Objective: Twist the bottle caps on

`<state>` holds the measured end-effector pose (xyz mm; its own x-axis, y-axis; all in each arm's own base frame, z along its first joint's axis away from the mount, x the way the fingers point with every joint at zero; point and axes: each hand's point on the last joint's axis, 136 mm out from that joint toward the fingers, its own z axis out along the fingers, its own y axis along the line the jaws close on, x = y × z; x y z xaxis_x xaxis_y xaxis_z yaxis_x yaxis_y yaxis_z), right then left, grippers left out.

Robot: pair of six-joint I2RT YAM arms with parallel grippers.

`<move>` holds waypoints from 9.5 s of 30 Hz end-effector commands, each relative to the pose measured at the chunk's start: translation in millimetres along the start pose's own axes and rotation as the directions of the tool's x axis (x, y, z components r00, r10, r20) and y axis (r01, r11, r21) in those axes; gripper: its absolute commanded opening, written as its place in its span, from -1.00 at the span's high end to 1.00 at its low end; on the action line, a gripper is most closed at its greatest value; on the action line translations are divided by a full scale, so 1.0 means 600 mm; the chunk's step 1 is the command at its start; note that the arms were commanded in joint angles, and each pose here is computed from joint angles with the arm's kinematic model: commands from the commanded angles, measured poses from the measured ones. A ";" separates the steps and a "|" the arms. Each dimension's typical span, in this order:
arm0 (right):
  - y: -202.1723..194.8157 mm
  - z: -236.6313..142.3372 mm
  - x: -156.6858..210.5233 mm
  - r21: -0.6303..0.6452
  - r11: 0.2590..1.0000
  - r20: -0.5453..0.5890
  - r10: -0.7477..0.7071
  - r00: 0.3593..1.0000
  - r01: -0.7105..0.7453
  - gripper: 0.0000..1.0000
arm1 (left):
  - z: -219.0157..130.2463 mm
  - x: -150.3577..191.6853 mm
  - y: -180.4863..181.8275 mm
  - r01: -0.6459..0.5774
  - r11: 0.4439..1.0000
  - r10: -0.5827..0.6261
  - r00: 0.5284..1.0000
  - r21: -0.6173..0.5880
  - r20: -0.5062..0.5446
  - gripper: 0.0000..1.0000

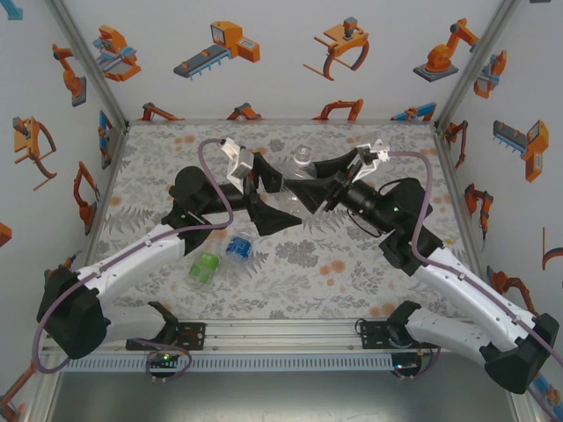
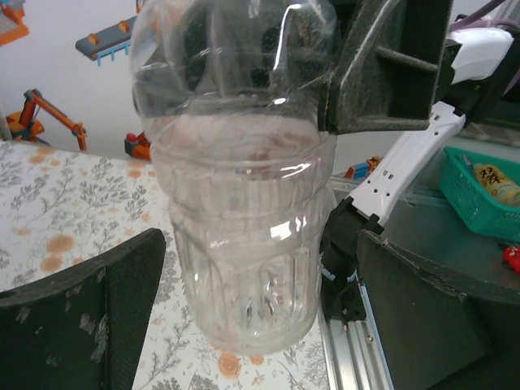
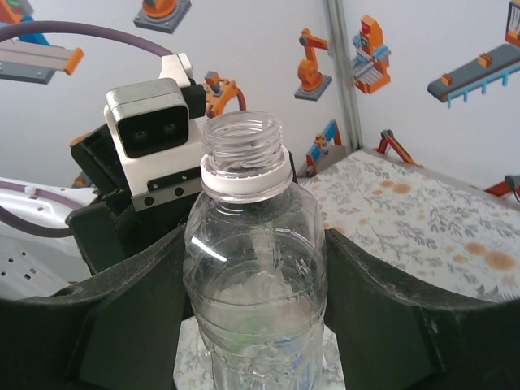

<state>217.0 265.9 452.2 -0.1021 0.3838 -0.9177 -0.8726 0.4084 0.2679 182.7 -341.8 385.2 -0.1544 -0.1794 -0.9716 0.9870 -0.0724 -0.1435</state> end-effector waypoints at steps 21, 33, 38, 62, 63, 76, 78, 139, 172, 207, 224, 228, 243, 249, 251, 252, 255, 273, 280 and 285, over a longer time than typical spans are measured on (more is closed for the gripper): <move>0.028 -0.012 -0.046 -0.061 0.998 0.098 -0.011 0.995 0.017 0.59 | 0.037 -0.042 -0.004 -0.067 0.998 0.067 0.996 0.001 0.056 -0.51; 0.023 -0.014 -0.043 -0.046 0.999 0.092 -0.003 0.996 0.008 0.63 | 0.039 -0.044 -0.010 -0.080 0.997 0.079 0.995 0.006 0.061 -0.04; 0.014 -0.016 -0.043 -0.009 1.000 0.085 0.002 0.996 -0.001 0.19 | 0.035 -0.040 -0.006 -0.092 0.996 0.093 0.995 -0.020 0.042 0.12; -0.114 -0.048 0.061 0.412 0.911 -0.199 0.114 0.973 -0.022 -0.41 | -0.160 -0.004 0.117 -0.167 0.870 0.065 0.972 -0.463 -0.228 0.78; -0.103 -0.040 0.062 0.364 0.930 -0.191 0.120 0.974 -0.044 -0.40 | -0.158 -0.006 0.109 -0.155 0.888 0.064 0.974 -0.433 -0.219 0.78; 0.034 0.022 -0.027 -0.141 0.981 -0.020 0.130 0.991 -0.132 -0.62 | -0.090 -0.054 0.006 -0.075 0.995 0.071 0.996 -0.068 -0.052 0.82; 0.040 0.033 -0.034 -0.169 0.976 -0.021 0.132 0.991 -0.134 -0.63 | -0.077 -0.052 -0.004 -0.074 0.997 0.071 0.996 -0.038 -0.061 0.82; -0.008 0.030 -0.017 0.028 0.999 -0.134 -0.017 0.991 0.021 -0.55 | -0.077 -0.031 0.049 -0.105 0.962 0.060 0.982 -0.252 -0.181 0.51; -0.421 -0.125 0.414 0.794 0.584 -0.562 0.596 0.574 0.170 -0.23 | -0.346 0.043 0.202 -0.150 0.683 -0.089 0.954 -0.715 -0.285 0.99; -0.557 -0.110 0.540 0.786 0.514 -0.617 0.674 0.406 0.343 0.16 | -0.350 0.044 0.203 -0.156 0.672 -0.090 0.953 -0.724 -0.289 0.88; -0.555 -0.109 0.535 0.781 0.520 -0.624 0.668 0.405 0.345 0.32 | -0.347 0.048 0.207 -0.140 0.681 -0.103 0.953 -0.719 -0.283 0.88; -0.526 -0.116 0.518 0.786 0.523 -0.618 0.669 0.413 0.329 0.34 | -0.346 0.049 0.207 -0.138 0.683 -0.104 0.954 -0.717 -0.282 0.88; -0.323 -0.193 0.541 0.756 0.561 -0.654 0.673 0.346 0.337 0.36 | -0.344 0.057 0.214 -0.119 0.692 -0.122 0.953 -0.713 -0.277 0.88; -0.273 -0.214 0.570 0.776 0.558 -0.631 0.696 0.344 0.294 0.36 | -0.345 0.060 0.217 -0.117 0.689 -0.129 0.951 -0.715 -0.280 0.88; -0.267 -0.219 0.579 0.777 0.557 -0.629 0.698 0.341 0.292 0.36 | -0.346 0.061 0.219 -0.116 0.689 -0.131 0.951 -0.715 -0.281 0.88; -0.265 -0.223 0.585 0.778 0.555 -0.628 0.701 0.336 0.295 0.36 | -0.346 0.062 0.220 -0.113 0.689 -0.135 0.950 -0.716 -0.280 0.88; -0.265 -0.230 0.599 0.775 0.556 -0.631 0.706 0.322 0.299 0.35 | -0.346 0.065 0.221 -0.110 0.689 -0.141 0.949 -0.716 -0.281 0.88; -0.268 -0.218 0.581 0.757 0.568 -0.653 0.684 0.326 0.323 0.21 | -0.345 0.067 0.224 -0.101 0.692 -0.149 0.949 -0.715 -0.278 0.87; -0.265 -0.208 0.565 0.756 0.574 -0.655 0.675 0.340 0.316 0.20 | -0.346 0.068 0.224 -0.100 0.690 -0.151 0.948 -0.717 -0.279 0.86; -0.265 -0.210 0.567 0.756 0.572 -0.654 0.678 0.335 0.317 0.20 | -0.346 0.068 0.224 -0.102 0.691 -0.149 0.949 -0.716 -0.279 0.86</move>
<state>259.0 226.8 49.1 -0.9454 -0.1299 -0.2989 -0.1639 0.9822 0.0914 318.8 -153.9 275.8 -0.3144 0.1248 -0.9411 0.7150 0.6833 -0.1482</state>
